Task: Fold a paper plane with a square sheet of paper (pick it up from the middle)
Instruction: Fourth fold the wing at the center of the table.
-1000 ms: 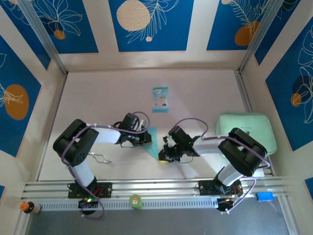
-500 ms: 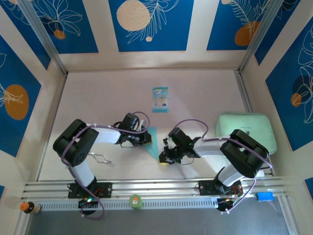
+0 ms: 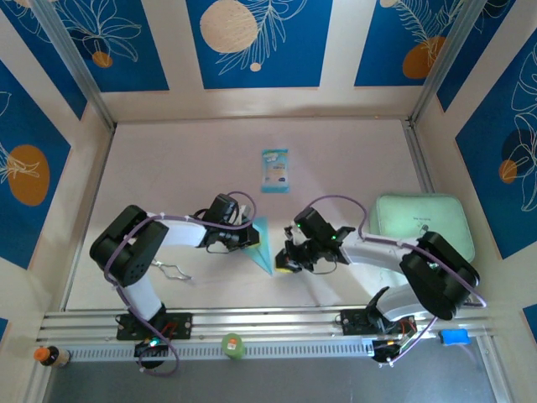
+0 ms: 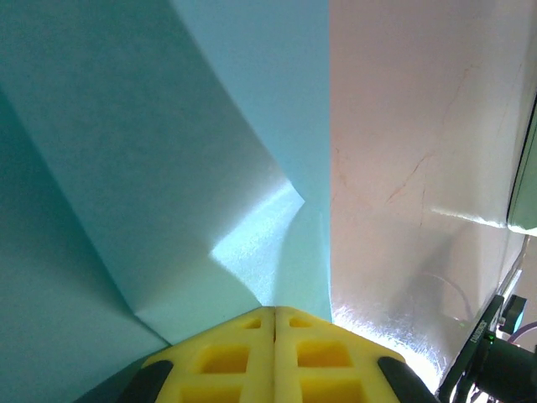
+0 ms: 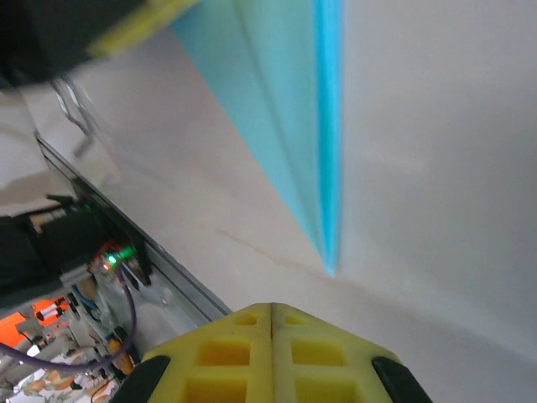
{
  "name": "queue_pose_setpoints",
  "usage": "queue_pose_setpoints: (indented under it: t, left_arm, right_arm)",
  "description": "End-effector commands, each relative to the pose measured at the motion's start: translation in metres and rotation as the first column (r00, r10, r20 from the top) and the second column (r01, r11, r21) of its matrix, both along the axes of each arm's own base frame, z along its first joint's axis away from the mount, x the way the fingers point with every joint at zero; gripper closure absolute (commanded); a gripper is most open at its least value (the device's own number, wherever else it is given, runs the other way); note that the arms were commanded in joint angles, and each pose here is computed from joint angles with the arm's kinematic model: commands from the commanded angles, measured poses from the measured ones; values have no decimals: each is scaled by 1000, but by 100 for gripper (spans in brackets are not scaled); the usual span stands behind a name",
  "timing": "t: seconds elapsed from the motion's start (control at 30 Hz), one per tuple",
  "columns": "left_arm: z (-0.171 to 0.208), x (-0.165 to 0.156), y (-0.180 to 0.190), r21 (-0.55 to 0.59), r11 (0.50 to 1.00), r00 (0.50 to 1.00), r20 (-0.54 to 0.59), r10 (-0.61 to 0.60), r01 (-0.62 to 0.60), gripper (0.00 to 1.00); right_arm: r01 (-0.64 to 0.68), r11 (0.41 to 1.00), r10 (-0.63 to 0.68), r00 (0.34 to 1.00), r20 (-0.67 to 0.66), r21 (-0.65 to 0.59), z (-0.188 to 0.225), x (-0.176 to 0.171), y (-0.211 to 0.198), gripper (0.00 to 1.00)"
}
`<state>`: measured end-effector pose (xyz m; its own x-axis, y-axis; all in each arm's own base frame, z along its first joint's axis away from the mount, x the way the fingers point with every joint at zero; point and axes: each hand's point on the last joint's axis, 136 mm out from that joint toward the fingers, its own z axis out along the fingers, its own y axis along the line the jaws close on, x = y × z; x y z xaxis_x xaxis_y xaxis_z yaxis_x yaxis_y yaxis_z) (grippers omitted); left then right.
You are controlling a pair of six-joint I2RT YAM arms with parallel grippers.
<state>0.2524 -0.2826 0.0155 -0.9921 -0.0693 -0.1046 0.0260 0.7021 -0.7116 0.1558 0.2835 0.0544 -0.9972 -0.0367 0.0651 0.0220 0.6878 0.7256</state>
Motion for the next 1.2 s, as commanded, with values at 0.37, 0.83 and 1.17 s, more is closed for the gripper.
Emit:
queue_pose_setpoints:
  t: [0.37,0.83,1.17]
  left_arm:
    - [-55,-27,48,244,968,991,-109,83,-55,100]
    - [-61,-28,51,259,963,986,-124,110,-75,100]
    - [-51,-22,41,204,976,989,-109,100,-76,100]
  right_arm:
    - [-56,998,55,992,-117,1,-49,15,43,99]
    - [-111,986,91,983,-159,-122,-65,-53,-4,98]
    - [27,997,-24,999,30,-70,-17,-14,-11,99]
